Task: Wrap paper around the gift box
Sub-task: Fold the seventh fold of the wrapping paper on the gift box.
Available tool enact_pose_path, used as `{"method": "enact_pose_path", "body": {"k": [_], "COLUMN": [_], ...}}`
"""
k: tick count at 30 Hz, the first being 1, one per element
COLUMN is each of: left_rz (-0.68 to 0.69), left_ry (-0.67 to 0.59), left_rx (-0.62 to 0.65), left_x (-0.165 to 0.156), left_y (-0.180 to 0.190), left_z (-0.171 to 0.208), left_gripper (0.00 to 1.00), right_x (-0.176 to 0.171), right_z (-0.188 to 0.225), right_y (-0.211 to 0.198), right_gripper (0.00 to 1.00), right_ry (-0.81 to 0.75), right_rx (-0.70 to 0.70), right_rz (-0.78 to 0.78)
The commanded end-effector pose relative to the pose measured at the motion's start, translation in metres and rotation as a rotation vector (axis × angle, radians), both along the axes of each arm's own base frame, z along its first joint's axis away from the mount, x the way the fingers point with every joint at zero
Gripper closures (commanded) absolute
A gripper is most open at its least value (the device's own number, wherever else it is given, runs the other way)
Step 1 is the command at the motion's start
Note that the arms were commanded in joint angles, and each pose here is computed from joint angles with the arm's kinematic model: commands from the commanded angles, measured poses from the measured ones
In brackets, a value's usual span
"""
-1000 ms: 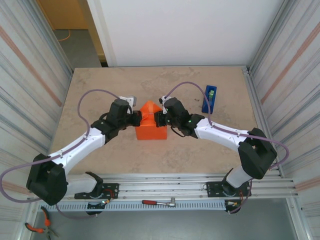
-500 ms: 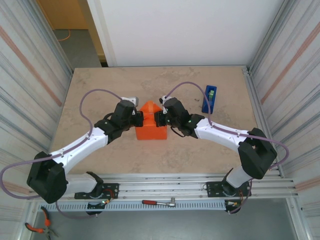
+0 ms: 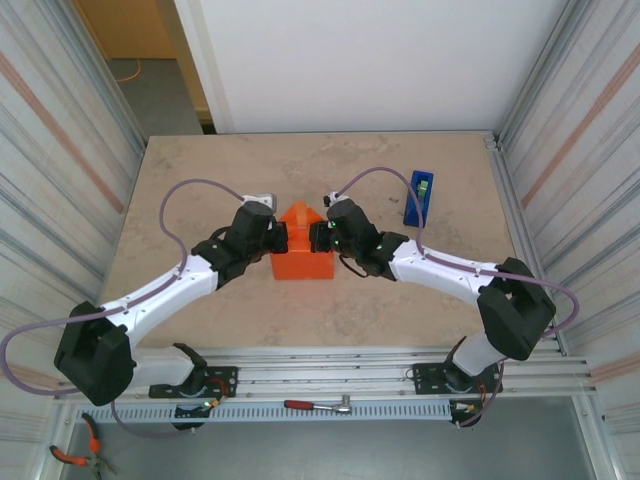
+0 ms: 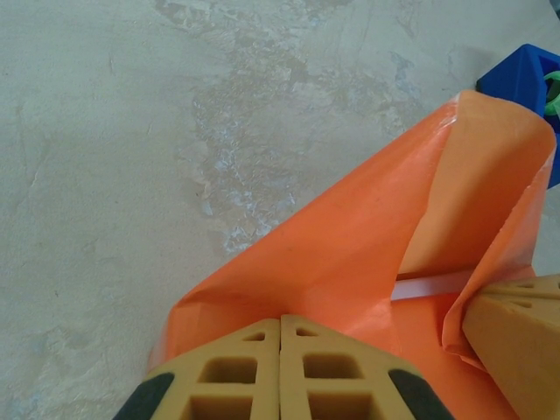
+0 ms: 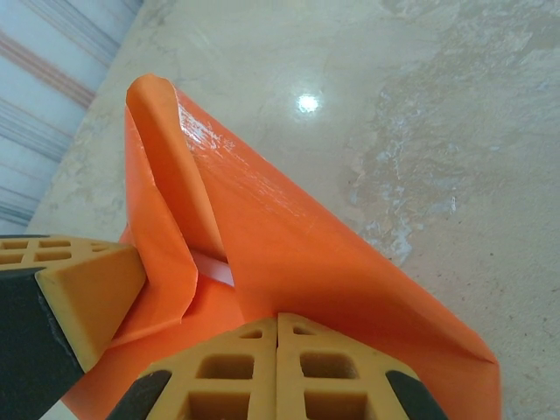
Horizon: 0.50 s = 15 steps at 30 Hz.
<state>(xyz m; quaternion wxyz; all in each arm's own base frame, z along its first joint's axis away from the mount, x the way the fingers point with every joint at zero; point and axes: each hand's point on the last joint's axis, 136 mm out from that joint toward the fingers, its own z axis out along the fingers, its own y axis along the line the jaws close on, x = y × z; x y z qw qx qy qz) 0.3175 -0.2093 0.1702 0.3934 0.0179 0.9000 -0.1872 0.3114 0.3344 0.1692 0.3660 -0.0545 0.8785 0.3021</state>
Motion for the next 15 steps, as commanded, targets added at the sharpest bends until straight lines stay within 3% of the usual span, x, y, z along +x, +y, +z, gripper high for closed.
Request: {"method": "enact_pose_path", "body": {"k": [1,15], "left_rz": [-0.043,-0.060], "left_ry": [0.052,0.077], "left_rx": [0.084,0.113], "left_x": [-0.011,-0.014], "left_y": [0.000,-0.017], "left_z": [-0.014,-0.011], "left_gripper": [0.93,0.90], "right_x": [-0.055,-0.054], "right_z": [-0.078,-0.077], "right_y": [-0.014,-0.012], "right_gripper": [1.00,1.00], "right_ry": [0.258,0.258], "right_rx": [-0.161,-0.166], "right_rz": [0.061,0.075]}}
